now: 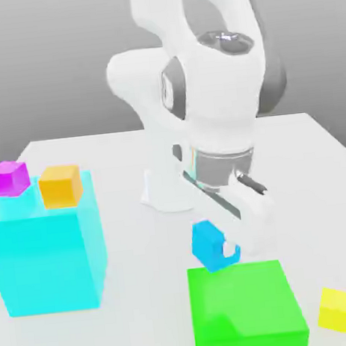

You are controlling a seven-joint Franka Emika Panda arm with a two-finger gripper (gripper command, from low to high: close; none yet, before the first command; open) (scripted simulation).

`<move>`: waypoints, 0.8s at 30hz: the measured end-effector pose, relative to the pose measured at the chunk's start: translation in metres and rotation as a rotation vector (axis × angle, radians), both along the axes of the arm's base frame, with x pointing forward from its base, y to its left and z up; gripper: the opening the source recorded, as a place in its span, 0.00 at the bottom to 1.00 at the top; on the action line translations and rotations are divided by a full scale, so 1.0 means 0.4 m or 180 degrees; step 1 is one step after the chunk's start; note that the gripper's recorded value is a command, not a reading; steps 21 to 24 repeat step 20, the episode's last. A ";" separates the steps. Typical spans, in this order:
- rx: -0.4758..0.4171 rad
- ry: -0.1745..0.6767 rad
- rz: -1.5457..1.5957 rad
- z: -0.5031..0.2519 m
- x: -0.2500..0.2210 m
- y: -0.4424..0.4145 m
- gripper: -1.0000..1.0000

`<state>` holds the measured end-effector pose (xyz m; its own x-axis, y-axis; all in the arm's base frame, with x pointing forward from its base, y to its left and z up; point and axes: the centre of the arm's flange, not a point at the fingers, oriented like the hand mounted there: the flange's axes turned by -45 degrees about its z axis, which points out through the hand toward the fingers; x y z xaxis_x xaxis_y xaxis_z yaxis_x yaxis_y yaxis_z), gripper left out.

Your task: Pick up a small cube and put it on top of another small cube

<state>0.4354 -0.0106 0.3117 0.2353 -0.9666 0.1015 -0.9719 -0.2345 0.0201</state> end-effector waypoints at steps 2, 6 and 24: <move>-0.0019 -0.0018 -0.0499 0.056 -0.003 -0.124 0.00; -0.0003 -0.0055 -0.1602 0.168 -0.082 -0.367 0.00; 0.0288 -0.0194 -0.3849 0.220 -0.424 -0.704 1.00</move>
